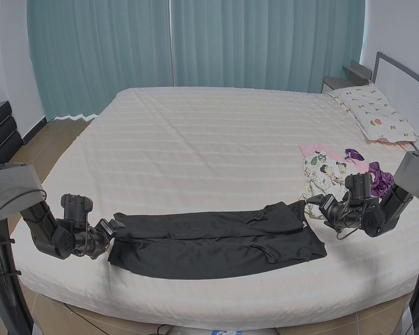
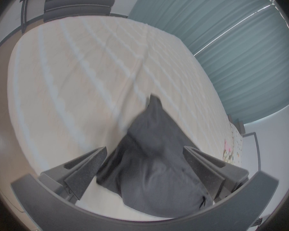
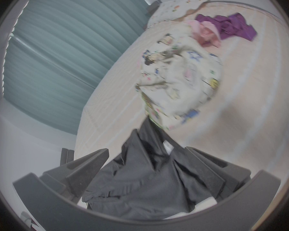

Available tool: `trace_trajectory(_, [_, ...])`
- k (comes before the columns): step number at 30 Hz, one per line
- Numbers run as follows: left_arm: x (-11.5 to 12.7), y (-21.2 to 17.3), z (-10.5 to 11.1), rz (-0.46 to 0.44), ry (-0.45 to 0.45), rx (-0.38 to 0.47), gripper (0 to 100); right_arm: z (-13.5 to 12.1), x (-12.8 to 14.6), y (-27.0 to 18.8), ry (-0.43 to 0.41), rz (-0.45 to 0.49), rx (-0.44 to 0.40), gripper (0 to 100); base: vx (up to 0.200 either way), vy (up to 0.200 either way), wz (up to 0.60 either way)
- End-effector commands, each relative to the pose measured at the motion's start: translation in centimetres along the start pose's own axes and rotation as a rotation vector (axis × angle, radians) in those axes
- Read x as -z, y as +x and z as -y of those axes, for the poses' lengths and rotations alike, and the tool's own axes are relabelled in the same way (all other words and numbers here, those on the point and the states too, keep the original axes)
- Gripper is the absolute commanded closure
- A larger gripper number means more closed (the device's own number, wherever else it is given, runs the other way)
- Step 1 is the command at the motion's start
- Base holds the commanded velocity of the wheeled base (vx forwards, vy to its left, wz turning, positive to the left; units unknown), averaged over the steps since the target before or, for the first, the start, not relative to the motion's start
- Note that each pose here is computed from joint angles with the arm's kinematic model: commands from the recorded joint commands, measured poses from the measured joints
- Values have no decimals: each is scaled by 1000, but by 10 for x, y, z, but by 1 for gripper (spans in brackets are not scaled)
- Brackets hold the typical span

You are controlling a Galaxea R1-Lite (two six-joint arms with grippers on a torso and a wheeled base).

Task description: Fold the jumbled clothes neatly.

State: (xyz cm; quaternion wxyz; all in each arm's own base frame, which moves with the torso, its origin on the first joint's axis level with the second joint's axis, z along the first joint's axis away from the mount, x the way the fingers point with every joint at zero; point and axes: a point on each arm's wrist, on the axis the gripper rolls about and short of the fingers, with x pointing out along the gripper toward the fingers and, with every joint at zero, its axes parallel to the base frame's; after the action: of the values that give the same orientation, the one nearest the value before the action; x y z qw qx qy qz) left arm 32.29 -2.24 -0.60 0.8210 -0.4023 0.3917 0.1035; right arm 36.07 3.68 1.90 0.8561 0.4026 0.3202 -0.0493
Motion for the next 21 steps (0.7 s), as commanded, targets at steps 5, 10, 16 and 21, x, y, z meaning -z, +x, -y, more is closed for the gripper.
trace_trajectory(5, [22, 8, 3, 16, 48, -29, 0, 10, 10, -1, 13, 1, 5, 0, 0, 0, 0])
trace_trajectory(10, [22, 9, 1, 65, 47, -42, 0, 12, 12, 2, 13, 3, 3, 0, 0, 0, 0])
trace_trajectory(16, [25, 15, -5, 54, 108, -71, 0, 12, 12, 2, 11, 0, 4, 0, 0, 0, 0])
trace_trajectory(21, [26, 21, -9, 68, 128, -102, 100, 14, 15, 1, 10, -7, 11, 0, 0, 0, 0])
